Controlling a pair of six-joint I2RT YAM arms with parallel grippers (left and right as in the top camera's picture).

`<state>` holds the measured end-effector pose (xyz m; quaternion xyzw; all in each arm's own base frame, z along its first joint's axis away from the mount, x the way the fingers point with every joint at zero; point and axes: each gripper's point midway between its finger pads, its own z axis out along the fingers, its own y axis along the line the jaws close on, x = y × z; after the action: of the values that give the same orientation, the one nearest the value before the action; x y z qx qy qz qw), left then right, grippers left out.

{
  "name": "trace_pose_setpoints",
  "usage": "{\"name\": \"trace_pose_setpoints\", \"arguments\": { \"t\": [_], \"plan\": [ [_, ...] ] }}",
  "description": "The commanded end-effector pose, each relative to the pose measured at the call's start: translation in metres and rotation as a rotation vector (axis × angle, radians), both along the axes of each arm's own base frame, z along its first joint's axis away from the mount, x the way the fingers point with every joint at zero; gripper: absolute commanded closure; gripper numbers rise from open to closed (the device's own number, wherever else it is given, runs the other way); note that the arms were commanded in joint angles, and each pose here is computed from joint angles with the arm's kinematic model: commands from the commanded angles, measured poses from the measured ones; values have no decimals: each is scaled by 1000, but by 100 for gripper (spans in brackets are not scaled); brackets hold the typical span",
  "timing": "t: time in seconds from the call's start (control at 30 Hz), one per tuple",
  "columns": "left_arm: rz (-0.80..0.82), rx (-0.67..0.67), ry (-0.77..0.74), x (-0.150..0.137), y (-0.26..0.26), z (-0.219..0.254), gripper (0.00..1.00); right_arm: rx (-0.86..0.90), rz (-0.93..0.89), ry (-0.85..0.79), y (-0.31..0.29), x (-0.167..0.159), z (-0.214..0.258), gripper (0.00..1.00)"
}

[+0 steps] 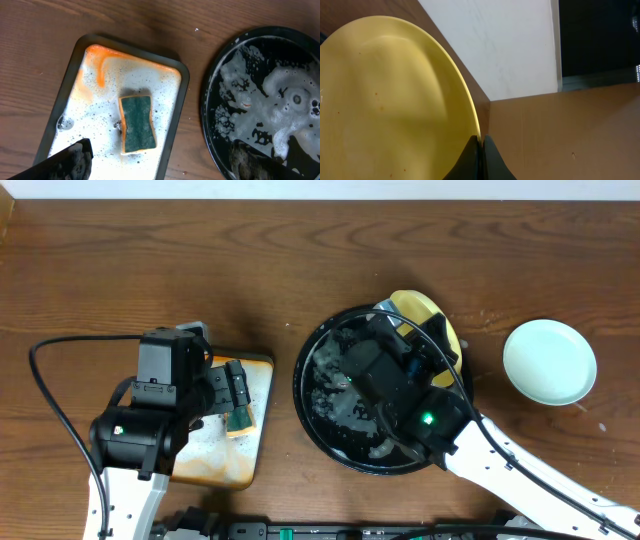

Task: Clean dirty plates on tray and stack at the side
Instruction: 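Hold the yellow plate tilted upright over the round tray with right gripper, then carry the yellow plate right and place it on the green plate stack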

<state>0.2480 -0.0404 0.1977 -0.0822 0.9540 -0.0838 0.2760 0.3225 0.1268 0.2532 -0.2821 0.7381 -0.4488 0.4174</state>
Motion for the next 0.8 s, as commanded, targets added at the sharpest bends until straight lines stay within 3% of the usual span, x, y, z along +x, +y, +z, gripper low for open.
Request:
{"name": "trace_pose_setpoints", "arguments": {
  "t": [0.0,0.43,0.6,0.77],
  "plan": [
    [11,17,-20,2,4,7,12,0,-20,-37,-4,-3,11,99],
    [11,17,-20,2,4,7,12,45,-59,-60,-12,0,11,99],
    [11,17,-20,2,4,7,12,261,-194,-107,-50,16,0,99],
    [11,17,-20,2,4,7,12,563,-251,-29,-75,22,-26,99]
  ]
}}
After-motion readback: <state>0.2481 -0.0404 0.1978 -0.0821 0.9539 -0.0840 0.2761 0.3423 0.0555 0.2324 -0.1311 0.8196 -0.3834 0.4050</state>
